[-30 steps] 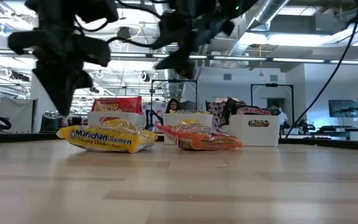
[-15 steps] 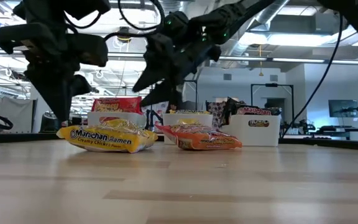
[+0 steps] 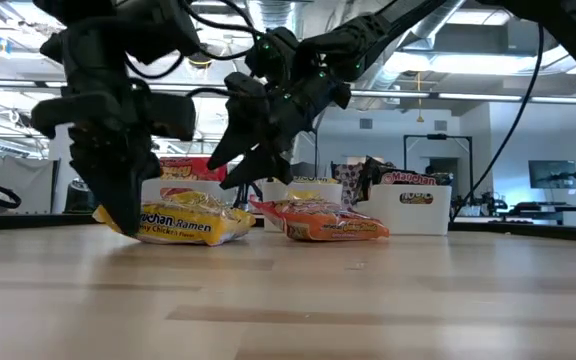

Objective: Sort Maruchan noodles
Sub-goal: Put the yellow noodle pack into the middle white bin

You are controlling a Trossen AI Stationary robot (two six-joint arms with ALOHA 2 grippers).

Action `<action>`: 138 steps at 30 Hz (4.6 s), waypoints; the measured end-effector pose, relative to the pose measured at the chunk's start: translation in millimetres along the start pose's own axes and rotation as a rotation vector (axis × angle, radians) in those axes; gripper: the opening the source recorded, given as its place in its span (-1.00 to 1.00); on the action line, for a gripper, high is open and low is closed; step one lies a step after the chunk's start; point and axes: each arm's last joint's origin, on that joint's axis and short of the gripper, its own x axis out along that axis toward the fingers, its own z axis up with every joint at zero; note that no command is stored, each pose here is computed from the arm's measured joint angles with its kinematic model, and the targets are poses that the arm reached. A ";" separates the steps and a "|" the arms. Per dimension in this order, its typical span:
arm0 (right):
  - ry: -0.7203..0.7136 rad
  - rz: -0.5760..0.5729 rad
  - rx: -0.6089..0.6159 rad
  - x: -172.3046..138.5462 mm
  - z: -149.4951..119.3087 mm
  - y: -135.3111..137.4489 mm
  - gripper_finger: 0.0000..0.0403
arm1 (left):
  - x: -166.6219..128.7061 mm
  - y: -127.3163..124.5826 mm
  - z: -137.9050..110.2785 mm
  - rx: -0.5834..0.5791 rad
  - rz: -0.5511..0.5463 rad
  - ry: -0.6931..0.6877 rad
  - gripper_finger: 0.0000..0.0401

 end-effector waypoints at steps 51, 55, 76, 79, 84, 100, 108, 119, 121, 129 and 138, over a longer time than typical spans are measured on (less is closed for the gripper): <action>0.164 -0.257 0.215 17.5 -37.9 18.4 -0.19 | 14.5 21.7 23.2 0.051 -0.014 -0.151 -1.00; 0.168 -0.253 0.214 18.5 -39.2 20.5 -0.40 | 14.4 21.8 24.0 0.079 -0.008 -0.162 -1.00; 0.197 -0.211 0.266 21.4 -43.9 27.1 -0.97 | 13.4 20.3 27.9 0.116 -0.021 -0.203 -1.00; 0.204 -0.208 0.259 21.1 -44.3 27.2 -0.97 | 10.9 20.2 27.7 0.110 -0.024 -0.202 -1.00; 0.210 -0.165 0.244 21.0 -43.1 28.5 -0.95 | 11.7 21.0 23.7 0.120 -0.029 -0.151 -1.00; 0.387 -0.188 0.228 2.1 -32.3 33.4 0.05 | 11.0 21.0 26.4 0.135 -0.025 -0.159 -1.00; 0.398 -0.243 0.245 -3.7 -29.1 26.0 0.15 | 12.2 21.9 24.6 0.135 -0.024 -0.144 -1.00; 0.367 -0.283 0.248 -2.6 -28.5 15.2 0.11 | 12.6 22.0 24.4 0.165 -0.026 -0.143 -1.00; 0.368 -0.284 0.248 -0.4 -32.3 12.8 0.12 | 12.6 22.9 25.1 0.169 -0.025 -0.148 -1.00; 0.369 -0.259 0.289 4.9 -42.9 7.3 0.12 | 10.5 31.0 37.4 0.086 -0.023 -0.255 -1.00; 0.382 -0.222 0.366 20.6 -52.8 6.9 -0.18 | 9.6 35.9 39.6 0.052 -0.025 -0.272 -1.00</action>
